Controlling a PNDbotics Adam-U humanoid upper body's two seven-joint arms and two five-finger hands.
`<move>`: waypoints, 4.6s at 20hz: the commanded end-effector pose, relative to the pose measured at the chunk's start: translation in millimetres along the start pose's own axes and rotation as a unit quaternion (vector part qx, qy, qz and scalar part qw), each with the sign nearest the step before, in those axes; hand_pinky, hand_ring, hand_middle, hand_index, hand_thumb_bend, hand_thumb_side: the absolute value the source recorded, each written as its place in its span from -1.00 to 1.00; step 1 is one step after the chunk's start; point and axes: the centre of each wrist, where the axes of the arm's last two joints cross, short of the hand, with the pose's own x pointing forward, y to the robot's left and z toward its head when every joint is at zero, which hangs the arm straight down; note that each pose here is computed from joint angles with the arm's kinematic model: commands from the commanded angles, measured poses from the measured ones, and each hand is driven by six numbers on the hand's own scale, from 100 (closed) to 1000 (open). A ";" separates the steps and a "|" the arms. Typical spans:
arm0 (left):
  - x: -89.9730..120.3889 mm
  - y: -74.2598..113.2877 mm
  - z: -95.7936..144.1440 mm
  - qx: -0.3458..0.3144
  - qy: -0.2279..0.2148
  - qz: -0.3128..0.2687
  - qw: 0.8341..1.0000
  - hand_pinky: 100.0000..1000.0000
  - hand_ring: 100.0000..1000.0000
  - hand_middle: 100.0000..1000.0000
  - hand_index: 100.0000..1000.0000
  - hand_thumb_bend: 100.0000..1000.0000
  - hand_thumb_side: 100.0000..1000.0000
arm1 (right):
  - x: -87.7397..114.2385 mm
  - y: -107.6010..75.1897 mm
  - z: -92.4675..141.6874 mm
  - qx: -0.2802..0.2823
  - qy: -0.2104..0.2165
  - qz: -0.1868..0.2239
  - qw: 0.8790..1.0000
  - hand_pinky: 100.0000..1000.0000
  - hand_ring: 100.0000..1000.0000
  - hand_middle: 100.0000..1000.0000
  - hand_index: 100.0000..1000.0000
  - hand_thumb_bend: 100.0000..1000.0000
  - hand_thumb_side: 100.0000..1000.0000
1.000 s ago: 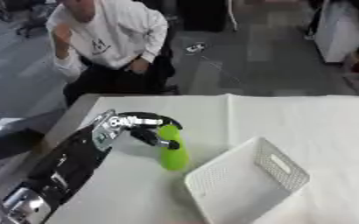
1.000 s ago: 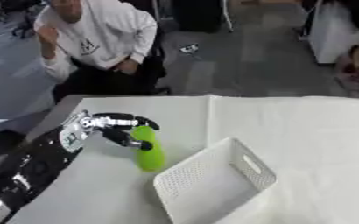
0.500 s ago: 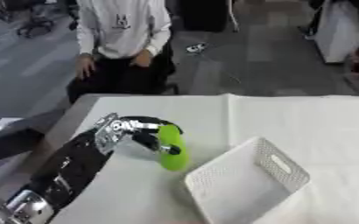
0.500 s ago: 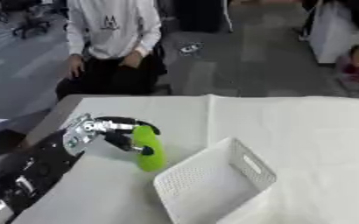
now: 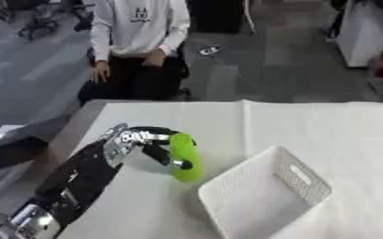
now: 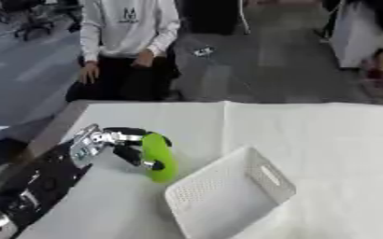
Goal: Pick up objects on the table and place them in the box.
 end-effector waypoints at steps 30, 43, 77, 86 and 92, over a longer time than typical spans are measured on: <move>126.0 23.1 32.3 0.362 -0.284 0.082 0.884 -1.00 -1.00 -0.99 -0.44 -1.00 0.13 | 7.5 0.6 -2.2 0.011 0.007 0.017 1.000 -0.81 -0.55 -0.08 0.16 -1.00 0.25; 205.7 16.7 60.8 0.290 -0.364 0.084 0.881 -1.00 -1.00 -1.00 -0.46 -1.00 0.12 | 8.3 0.4 -1.7 0.013 0.008 0.019 1.000 -0.81 -0.55 -0.08 0.16 -1.00 0.24; 176.2 20.3 -13.1 0.197 -0.332 -0.071 0.920 -1.00 -0.45 0.02 0.32 -1.00 0.88 | 8.9 -1.0 -12.9 0.022 -0.002 -0.003 1.000 -0.79 -0.54 -0.08 0.16 -1.00 0.22; 161.1 17.5 -19.5 0.116 -0.300 -0.105 0.941 0.84 1.00 1.00 1.00 -0.96 1.00 | 9.4 -1.2 -13.6 0.023 -0.001 -0.004 1.000 -0.79 -0.54 -0.08 0.16 -1.00 0.23; 156.2 19.9 -19.6 0.096 -0.295 -0.087 0.947 1.00 1.00 1.00 1.00 -0.86 1.00 | 9.3 -1.2 -13.5 0.023 -0.001 -0.004 1.000 -0.79 -0.54 -0.08 0.16 -1.00 0.23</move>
